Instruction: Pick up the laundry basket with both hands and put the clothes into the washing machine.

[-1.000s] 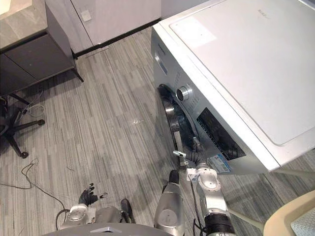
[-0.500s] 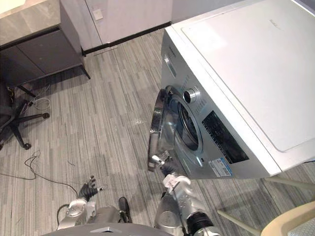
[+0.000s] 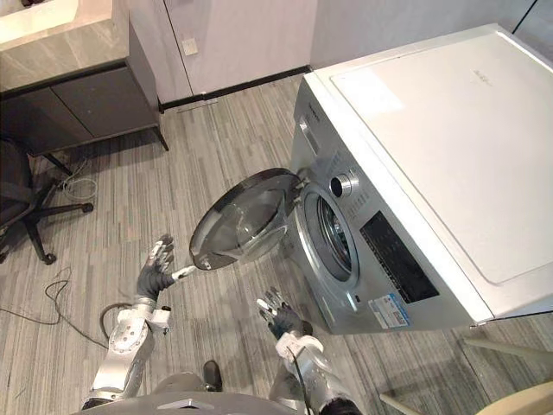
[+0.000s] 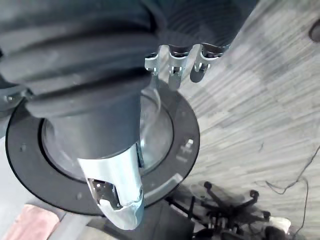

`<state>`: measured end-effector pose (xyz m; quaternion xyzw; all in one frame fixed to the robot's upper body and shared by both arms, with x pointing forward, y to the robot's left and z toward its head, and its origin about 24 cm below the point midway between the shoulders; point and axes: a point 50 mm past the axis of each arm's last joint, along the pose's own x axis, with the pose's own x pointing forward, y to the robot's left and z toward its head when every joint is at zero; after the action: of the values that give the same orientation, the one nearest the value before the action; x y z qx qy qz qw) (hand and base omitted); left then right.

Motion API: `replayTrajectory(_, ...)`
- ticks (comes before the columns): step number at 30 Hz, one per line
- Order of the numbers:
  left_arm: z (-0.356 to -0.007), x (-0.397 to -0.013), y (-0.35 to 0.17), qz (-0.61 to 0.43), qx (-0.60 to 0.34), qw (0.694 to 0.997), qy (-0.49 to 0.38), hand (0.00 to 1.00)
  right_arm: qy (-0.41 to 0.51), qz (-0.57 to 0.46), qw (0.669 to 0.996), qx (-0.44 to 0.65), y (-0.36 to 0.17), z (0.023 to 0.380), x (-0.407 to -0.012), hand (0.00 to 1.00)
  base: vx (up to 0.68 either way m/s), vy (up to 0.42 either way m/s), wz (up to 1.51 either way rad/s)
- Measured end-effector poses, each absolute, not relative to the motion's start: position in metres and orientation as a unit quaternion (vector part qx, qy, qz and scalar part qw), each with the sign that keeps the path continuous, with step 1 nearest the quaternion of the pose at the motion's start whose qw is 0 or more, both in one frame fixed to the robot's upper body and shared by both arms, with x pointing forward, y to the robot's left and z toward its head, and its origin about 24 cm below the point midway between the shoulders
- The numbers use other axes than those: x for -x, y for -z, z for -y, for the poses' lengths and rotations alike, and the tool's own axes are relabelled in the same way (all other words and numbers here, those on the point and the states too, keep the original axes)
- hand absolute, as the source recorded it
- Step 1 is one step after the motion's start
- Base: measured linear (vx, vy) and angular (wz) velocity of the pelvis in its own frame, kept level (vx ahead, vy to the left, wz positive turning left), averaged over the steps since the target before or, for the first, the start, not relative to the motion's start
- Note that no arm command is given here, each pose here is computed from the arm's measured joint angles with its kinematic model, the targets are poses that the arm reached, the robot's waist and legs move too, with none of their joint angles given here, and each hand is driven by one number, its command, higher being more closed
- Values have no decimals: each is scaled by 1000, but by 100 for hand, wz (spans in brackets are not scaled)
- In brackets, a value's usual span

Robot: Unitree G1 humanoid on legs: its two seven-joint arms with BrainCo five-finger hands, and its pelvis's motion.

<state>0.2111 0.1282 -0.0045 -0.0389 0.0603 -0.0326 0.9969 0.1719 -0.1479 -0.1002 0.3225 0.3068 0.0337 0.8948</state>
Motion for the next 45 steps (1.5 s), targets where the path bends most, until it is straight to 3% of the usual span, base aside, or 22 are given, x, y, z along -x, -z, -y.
replayTrajectory(5,-82,-201,-1,-55,82,972,215,0,-22,-334,906,-260,110,165,-161,0,14,-7,-14)
replayTrajectory(9,-23,-188,-11,-58,140,920,362,0,-17,-348,914,-210,113,178,-157,0,-9,-14,-18)
replayTrajectory(13,18,-192,-10,-89,149,877,448,0,-3,-358,917,-174,115,191,-155,0,-24,-24,-23)
replayTrajectory(18,31,-224,-13,-82,64,874,474,0,18,-351,921,-165,114,197,-162,0,-43,-23,-37)
replayTrajectory(23,22,-243,-26,-31,12,900,435,0,48,-324,930,-165,108,208,-176,0,-15,-3,-46)
replayTrajectory(29,-17,-251,-9,-65,60,946,312,0,142,-344,908,-191,118,219,-164,0,-74,91,-92)
replayTrajectory(31,-41,-255,-2,-81,81,959,259,0,164,-319,911,-204,111,220,-176,0,-65,96,-128)
replayTrajectory(36,-85,-241,21,-122,118,975,145,0,212,-326,893,-227,118,221,-162,0,38,21,-110)
replayTrajectory(40,-87,-233,29,-136,114,975,130,0,269,-356,855,-265,134,219,-122,0,-15,-151,1)
replayTrajectory(45,-103,-224,40,-162,103,979,73,0,273,-353,849,-283,136,212,-118,0,-13,-226,-6)
